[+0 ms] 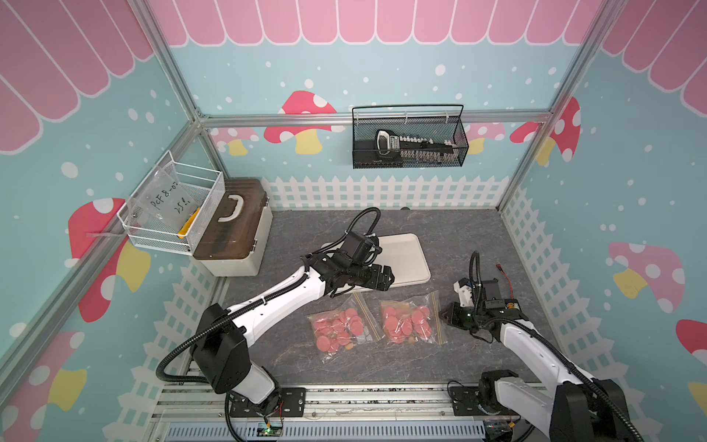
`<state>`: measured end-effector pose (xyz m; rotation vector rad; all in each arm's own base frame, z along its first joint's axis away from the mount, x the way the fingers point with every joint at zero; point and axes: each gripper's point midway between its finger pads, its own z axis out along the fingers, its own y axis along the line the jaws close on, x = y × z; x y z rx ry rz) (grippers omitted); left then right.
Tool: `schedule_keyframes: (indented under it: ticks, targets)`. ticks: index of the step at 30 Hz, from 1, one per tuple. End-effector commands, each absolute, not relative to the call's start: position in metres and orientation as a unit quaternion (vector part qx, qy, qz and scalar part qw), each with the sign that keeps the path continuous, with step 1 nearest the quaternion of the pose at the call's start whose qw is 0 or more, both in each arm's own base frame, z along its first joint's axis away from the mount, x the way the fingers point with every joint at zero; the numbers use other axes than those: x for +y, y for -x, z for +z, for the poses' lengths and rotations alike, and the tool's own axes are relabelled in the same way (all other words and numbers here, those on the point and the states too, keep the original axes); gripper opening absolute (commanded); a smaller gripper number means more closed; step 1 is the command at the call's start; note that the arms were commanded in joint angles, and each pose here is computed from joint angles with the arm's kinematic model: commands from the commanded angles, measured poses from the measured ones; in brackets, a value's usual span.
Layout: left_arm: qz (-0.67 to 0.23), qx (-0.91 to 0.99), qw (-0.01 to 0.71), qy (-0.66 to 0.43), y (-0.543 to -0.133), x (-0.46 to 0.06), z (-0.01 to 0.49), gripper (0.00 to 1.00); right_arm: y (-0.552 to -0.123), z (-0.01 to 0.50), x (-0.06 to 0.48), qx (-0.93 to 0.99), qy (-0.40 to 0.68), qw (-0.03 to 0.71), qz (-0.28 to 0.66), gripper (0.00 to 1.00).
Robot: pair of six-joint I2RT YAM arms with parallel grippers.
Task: Pour cookies out of the ziploc bag
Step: Open the ziploc bag at the center of the board.
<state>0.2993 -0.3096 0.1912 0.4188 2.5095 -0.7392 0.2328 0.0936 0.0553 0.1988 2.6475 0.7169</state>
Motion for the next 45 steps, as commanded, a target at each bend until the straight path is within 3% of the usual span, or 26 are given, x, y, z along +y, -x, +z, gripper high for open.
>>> schedule_keyframes:
  ticks: [1,15,29,45]
  targets:
    - [-0.278,0.917,0.242,-0.150,-0.297,-0.313,0.194,0.91,-0.229,0.052,0.099,0.944,-0.062,0.186,0.266,0.22]
    - [-0.291,0.914,0.236,-0.155,-0.291,-0.324,0.193,0.91,-0.229,0.055,0.107,0.940,-0.047,0.184,0.284,0.00]
    - [-0.379,0.895,0.180,-0.151,-0.278,-0.386,0.188,0.79,-0.233,0.095,0.119,0.927,-0.025,0.208,0.312,0.00]
    - [-0.382,0.902,0.117,-0.164,-0.263,-0.462,0.145,0.61,-0.235,0.093,0.122,0.934,-0.040,0.199,0.293,0.00]
